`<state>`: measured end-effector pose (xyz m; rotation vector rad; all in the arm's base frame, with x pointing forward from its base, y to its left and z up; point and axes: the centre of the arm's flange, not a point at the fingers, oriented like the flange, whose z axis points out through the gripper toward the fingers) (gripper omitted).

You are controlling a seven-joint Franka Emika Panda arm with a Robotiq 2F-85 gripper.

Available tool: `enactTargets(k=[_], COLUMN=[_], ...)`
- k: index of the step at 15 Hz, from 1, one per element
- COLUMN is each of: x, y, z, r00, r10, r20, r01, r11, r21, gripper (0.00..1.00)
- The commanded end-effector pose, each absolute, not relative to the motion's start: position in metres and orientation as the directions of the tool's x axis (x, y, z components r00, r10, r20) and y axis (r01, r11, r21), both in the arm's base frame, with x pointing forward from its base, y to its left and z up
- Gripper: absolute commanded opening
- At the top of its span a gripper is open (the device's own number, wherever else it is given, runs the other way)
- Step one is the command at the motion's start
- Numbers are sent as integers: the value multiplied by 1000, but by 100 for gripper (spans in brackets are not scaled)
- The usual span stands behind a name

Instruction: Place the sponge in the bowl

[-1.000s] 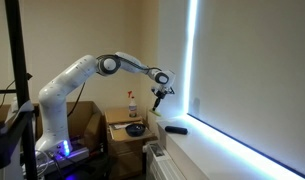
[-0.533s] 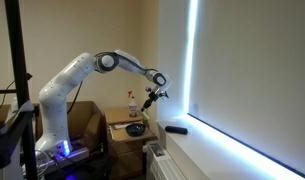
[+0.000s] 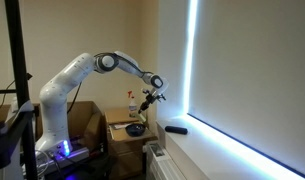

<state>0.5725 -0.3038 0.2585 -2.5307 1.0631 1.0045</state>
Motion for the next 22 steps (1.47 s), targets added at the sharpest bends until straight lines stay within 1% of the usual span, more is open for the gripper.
enactTargets(k=[1, 3, 6, 9, 13, 14, 17, 19, 22], x=[555, 561, 581, 591, 589, 588, 588, 584, 567], y=[-236, -207, -170, -148, -158, -164, -172, -170, -161], z=[228, 211, 198, 185, 170, 168, 165, 168, 194], r00=[565, 645, 744, 781, 805, 825, 861, 877, 883], r10=[-480, -459, -435, -418, -434, -435, -436, -423, -390], r20=[-672, -611, -507, -465, -404, -360, -260, -229, -262], r01=[-555, -500, -476, -452, -443, -439, -440, -429, -401], r11=[-823, -858, -878, -891, -893, -895, -897, -903, -916], r21=[121, 118, 53, 42, 79, 77, 46, 28, 12], gripper=[1, 1, 1, 1, 1, 26, 44, 58, 80])
